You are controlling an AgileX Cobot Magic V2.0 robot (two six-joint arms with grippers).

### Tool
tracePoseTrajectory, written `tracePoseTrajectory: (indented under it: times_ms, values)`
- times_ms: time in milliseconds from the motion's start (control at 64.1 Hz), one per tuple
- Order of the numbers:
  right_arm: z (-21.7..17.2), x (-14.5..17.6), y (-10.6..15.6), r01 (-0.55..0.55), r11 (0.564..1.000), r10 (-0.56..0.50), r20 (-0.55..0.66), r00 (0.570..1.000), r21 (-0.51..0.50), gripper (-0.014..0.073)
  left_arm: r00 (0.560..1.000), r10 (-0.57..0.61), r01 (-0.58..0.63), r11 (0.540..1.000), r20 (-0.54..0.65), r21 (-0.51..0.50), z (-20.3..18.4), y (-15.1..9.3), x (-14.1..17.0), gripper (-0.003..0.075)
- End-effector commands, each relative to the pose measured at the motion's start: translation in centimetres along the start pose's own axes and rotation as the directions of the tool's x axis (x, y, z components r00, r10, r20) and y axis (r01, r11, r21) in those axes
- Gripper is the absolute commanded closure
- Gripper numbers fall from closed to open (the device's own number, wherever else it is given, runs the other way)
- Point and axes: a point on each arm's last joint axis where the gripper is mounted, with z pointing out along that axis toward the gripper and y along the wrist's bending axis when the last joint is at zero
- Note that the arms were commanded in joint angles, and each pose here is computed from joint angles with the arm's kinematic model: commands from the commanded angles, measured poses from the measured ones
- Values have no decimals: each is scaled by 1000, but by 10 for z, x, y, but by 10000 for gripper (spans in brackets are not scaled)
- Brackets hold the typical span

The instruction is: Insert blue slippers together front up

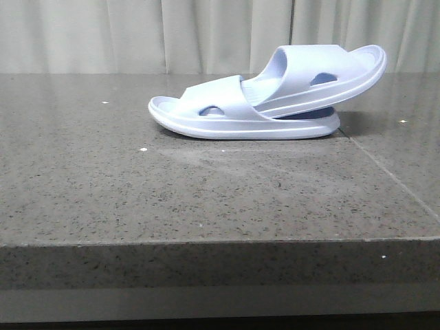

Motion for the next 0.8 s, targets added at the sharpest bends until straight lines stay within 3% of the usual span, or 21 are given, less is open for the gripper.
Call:
tracePoseTrajectory:
  times_ms: [0,172,328,437,780]
  values:
    - [-6,-8,2,-4,1000,4,67,998,-7,86,994,-8,6,1000,109,15,-6,-2,-13,602]
    - [-6,-8,2,-4,1000,4,65,998,-7,349,994,-8,6,1000,110,15,-6,-2,-13,741]
    - [-6,-8,2,-4,1000,4,60,998,-8,563,994,-8,6,1000,110,15,-6,-2,-13,741]
    - [-6,-8,2,-4,1000,4,58,998,-8,657,994,-8,6,1000,112,16,-6,-2,-13,741]
    - [-6,-8,2,-5,1000,6,62,998,-9,664,994,-8,6,1000,107,15,-6,-2,-13,741]
